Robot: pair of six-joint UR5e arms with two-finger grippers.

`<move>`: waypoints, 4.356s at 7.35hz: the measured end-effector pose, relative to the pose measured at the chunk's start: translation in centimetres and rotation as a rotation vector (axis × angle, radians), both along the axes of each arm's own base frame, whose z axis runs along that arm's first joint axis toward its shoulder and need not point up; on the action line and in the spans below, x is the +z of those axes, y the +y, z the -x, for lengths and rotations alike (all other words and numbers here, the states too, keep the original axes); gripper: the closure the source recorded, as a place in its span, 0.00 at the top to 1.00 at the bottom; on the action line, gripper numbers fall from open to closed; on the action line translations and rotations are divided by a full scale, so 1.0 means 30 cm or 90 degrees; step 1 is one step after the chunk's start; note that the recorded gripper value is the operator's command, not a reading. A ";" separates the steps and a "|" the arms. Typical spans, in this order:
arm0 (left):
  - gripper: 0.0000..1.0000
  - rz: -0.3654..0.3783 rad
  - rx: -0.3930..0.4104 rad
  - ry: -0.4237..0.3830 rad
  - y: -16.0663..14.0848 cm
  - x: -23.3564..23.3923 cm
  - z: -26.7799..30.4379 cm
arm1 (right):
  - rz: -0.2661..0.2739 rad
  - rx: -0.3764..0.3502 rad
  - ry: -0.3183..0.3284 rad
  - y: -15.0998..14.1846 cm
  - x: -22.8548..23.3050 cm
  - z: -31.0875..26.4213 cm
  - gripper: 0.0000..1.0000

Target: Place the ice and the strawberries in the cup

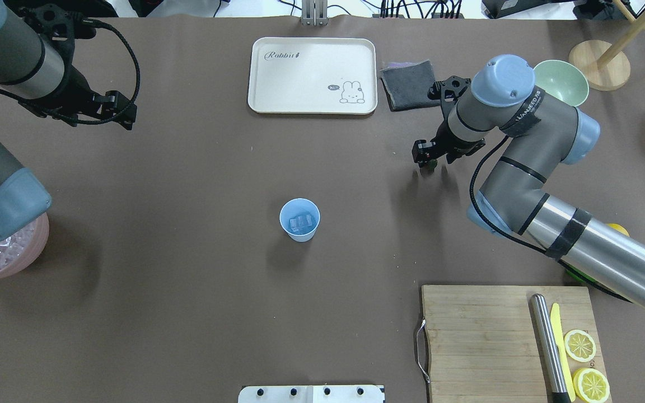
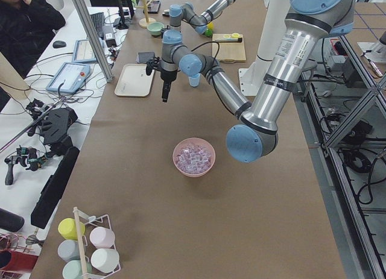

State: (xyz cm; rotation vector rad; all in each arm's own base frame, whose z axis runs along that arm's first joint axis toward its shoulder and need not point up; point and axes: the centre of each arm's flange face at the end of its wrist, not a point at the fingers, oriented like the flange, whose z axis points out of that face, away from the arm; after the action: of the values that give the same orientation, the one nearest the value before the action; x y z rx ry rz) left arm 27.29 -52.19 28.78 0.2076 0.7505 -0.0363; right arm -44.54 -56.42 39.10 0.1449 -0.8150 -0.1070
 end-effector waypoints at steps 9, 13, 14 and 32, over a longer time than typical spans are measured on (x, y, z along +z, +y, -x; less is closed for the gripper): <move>0.97 -0.019 0.027 -0.016 -0.072 0.112 0.221 | 0.065 0.064 -0.108 0.150 -0.650 0.060 0.00; 0.98 -0.029 0.055 -0.021 -0.108 0.195 0.327 | 0.075 0.078 -0.106 0.479 -0.834 0.344 0.00; 0.98 -0.027 0.055 -0.021 -0.103 0.199 0.330 | 0.074 0.072 -0.102 0.514 -0.829 0.378 0.00; 0.98 -0.020 0.178 -0.038 0.068 0.996 1.081 | -0.024 -0.065 0.065 0.353 0.571 -1.650 1.00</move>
State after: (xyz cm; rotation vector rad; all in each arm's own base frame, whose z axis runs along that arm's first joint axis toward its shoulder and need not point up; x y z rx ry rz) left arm -5.12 -50.16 58.65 0.1312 0.7160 0.2458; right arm 4.94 -45.83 56.22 0.1320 -0.7194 -0.2238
